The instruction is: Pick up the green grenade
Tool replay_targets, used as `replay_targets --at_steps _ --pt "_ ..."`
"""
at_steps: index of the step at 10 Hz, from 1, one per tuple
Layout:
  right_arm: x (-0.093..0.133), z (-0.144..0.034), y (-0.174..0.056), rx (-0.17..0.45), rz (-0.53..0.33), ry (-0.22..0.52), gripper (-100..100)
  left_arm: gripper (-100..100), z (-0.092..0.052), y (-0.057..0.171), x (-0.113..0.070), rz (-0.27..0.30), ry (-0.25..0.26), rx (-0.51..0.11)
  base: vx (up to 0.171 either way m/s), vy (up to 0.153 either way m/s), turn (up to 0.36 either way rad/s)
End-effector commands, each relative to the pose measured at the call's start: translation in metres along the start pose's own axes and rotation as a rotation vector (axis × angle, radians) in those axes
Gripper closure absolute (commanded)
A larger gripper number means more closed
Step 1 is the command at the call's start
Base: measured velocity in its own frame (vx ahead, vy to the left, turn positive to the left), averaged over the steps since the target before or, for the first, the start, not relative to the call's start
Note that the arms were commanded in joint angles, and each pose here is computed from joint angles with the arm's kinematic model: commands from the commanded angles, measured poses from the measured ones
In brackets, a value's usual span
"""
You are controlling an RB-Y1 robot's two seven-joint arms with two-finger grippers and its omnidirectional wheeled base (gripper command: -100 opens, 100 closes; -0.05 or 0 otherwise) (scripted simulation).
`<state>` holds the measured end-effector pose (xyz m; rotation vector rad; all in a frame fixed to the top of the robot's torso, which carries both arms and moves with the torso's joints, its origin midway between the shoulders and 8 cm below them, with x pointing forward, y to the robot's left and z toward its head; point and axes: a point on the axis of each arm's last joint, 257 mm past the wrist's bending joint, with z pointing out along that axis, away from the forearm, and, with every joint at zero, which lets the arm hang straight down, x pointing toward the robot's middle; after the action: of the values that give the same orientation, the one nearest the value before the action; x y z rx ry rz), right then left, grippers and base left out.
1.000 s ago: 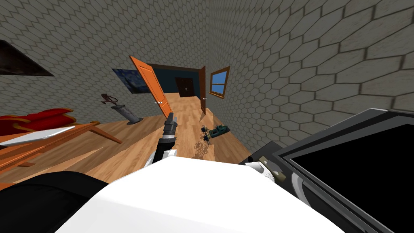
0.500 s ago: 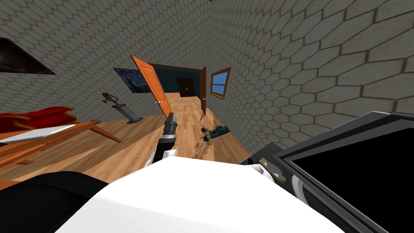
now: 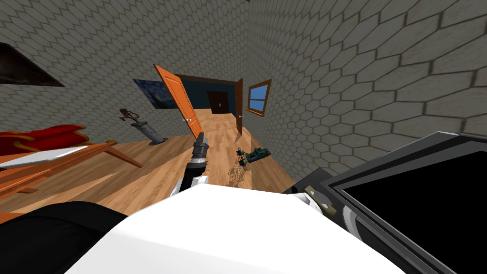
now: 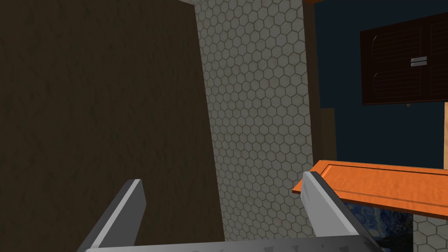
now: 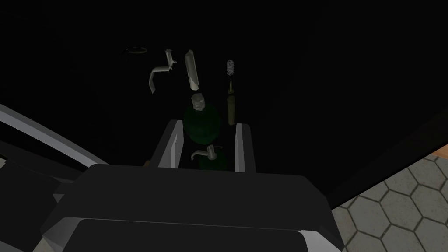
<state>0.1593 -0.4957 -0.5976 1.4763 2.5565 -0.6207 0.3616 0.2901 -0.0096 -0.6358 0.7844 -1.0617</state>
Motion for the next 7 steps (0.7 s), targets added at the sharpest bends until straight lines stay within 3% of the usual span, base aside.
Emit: replay_targets --at_steps 1,6,7 --pt "-0.007 -0.006 0.003 0.002 -0.005 -0.002 100 0 0.0 0.0 0.0 0.0 0.0 0.0 -0.016 0.016 -0.04" --pt "-0.017 -0.016 0.01 -0.002 -0.011 -0.005 100 0 0.0 0.0 0.0 0.0 0.0 0.0 -0.02 0.027 -0.023" --pt "-0.017 -0.017 0.01 -0.001 -0.012 -0.004 0 0 0.0 0.0 0.0 0.0 0.0 0.0 0.0 0.0 0.0"
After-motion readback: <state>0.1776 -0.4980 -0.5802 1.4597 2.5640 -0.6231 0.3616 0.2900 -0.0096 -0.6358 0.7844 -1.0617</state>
